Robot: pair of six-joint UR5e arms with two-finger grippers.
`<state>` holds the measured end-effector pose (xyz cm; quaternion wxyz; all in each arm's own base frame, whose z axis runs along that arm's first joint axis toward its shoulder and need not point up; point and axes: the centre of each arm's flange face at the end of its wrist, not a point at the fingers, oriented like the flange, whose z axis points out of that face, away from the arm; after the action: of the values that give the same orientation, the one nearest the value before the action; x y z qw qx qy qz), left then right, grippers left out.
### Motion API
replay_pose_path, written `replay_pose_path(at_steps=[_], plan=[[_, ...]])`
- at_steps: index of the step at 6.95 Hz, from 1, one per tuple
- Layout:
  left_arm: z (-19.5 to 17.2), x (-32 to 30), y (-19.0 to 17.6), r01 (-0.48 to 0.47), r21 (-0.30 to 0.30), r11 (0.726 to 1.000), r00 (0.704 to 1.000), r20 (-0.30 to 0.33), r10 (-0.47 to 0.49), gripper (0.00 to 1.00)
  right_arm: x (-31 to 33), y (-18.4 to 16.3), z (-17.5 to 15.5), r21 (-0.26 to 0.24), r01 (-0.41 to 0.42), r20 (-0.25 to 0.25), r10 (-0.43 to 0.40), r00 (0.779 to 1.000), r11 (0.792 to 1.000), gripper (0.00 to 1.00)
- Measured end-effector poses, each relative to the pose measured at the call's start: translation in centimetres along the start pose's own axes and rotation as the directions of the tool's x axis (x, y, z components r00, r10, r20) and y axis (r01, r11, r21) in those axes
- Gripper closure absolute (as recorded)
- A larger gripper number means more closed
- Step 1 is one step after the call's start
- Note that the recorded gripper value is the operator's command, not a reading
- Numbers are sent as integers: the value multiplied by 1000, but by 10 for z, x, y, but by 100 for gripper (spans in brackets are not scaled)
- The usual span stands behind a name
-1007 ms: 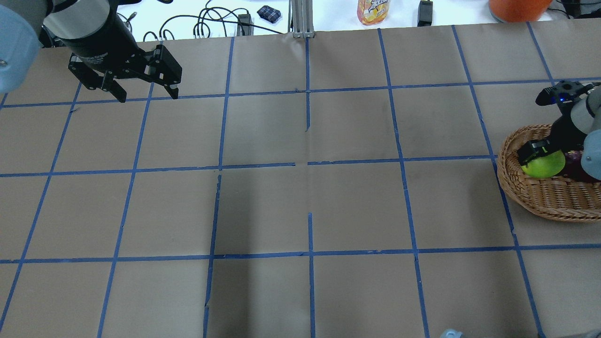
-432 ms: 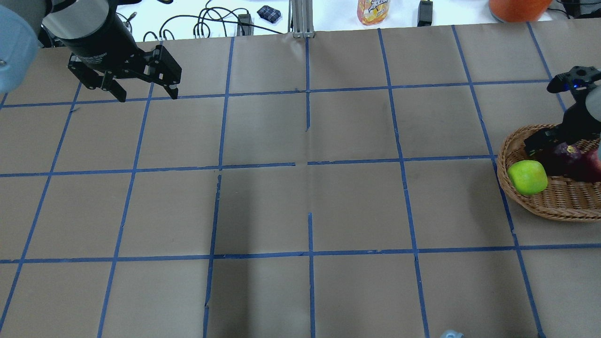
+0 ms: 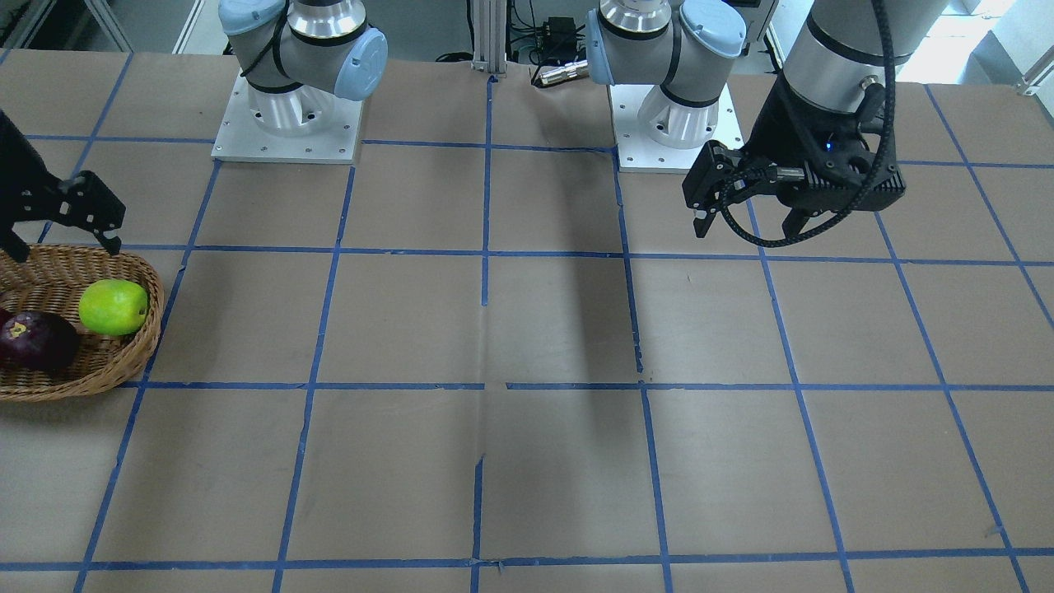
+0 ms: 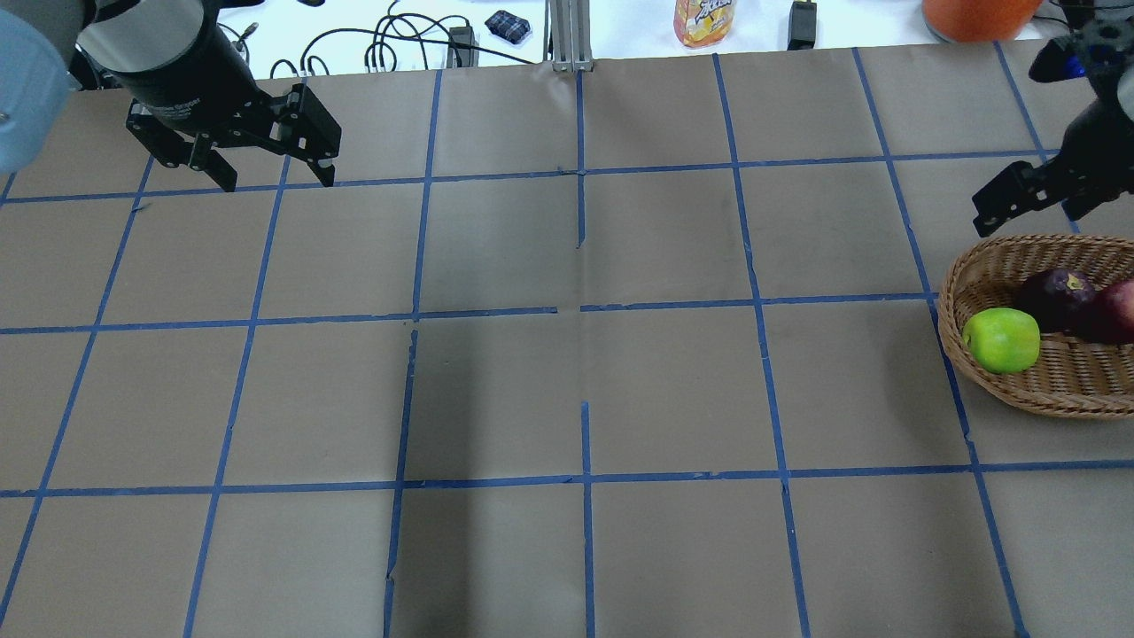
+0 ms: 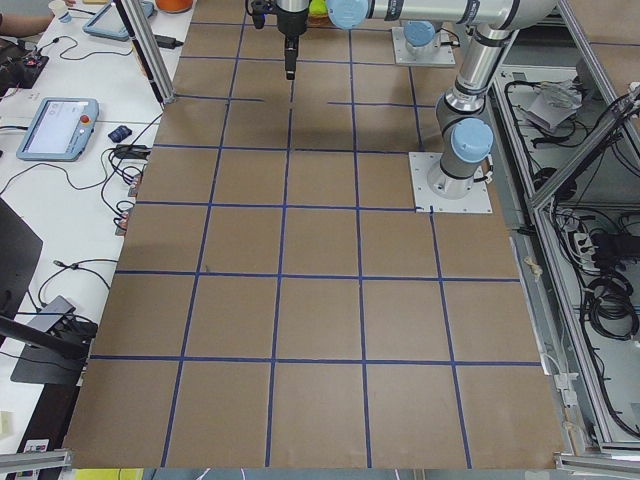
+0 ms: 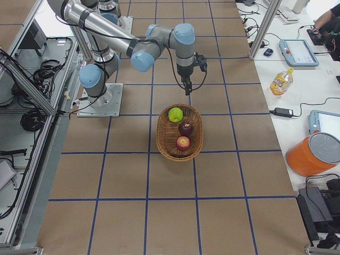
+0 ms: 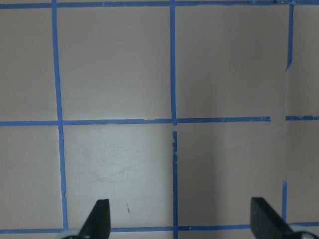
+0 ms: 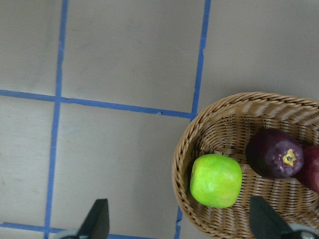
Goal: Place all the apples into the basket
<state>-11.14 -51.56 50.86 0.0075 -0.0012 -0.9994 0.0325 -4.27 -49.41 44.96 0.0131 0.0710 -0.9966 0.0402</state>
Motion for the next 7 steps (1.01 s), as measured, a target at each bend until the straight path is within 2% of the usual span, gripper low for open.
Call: replay_pose_path(at_steps=[2,5,7], plan=[[1,0,0,1,-1,1000,1000,-1,-1,0,-80,-15,-36,16,21,8,-21,1000,1000,0],[1,0,0,0,0,1000,1000,-1,0,0,-166,-45,-48,1,-108,18,108,994,994,0],[1,0,0,2,1,1000,1000,-1,-2,0,-188,-53,-49,-18,-143,20,143,989,990,0]])
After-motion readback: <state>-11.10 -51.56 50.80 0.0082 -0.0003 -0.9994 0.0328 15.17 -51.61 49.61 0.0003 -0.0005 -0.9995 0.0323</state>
